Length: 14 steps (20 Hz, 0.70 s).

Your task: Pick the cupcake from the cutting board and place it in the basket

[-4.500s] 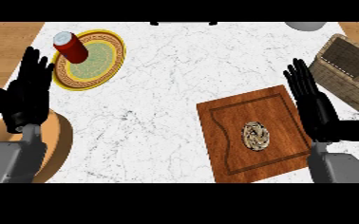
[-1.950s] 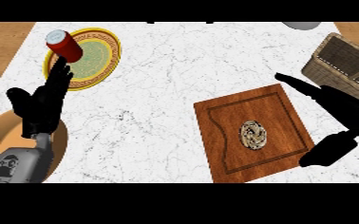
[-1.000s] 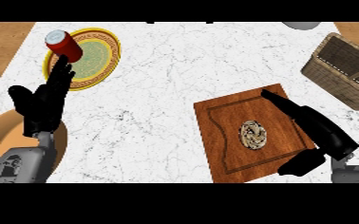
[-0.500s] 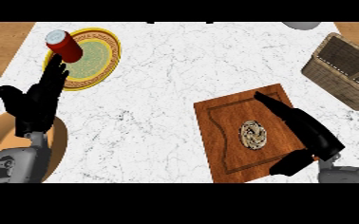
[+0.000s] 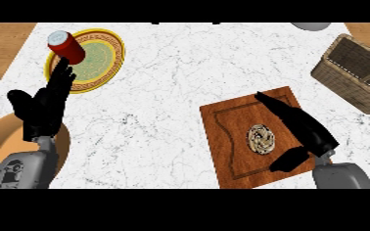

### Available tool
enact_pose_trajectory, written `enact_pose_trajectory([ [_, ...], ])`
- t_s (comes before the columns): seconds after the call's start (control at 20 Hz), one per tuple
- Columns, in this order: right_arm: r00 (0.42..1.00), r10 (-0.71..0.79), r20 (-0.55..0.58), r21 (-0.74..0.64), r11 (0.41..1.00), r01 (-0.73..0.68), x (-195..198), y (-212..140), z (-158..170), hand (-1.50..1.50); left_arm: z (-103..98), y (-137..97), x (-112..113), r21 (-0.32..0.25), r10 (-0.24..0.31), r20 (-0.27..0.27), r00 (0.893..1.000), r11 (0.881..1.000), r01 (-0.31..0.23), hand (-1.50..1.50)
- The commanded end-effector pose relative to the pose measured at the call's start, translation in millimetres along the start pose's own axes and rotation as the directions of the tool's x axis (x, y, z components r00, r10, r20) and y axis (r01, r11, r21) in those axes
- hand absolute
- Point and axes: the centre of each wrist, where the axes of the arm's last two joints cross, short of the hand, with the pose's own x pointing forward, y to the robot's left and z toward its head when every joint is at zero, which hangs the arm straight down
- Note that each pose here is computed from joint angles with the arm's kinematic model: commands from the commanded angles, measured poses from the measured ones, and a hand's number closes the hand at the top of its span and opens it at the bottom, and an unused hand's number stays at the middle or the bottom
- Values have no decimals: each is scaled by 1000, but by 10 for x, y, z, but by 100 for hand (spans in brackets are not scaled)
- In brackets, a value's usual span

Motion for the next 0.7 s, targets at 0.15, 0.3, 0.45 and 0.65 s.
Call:
enact_pose_trajectory([
  [0.15,1000,12,9,0,1000,-12,-18,156,-154,-150,78,115,-16,3,0,-11,1000,1000,0,0],
  [0.3,1000,31,-1,22,999,-31,-23,49,-206,-150,-15,-74,55,-3,-13,-14,1000,1000,13,0],
  [0.45,999,39,-9,37,999,-39,-131,132,-221,-150,-69,-9,16,18,-18,9,1000,1000,17,0],
  [0.65,999,40,-24,52,998,-39,3,347,-222,-150,86,-117,-95,-15,-1,-5,1000,1000,1,0],
])
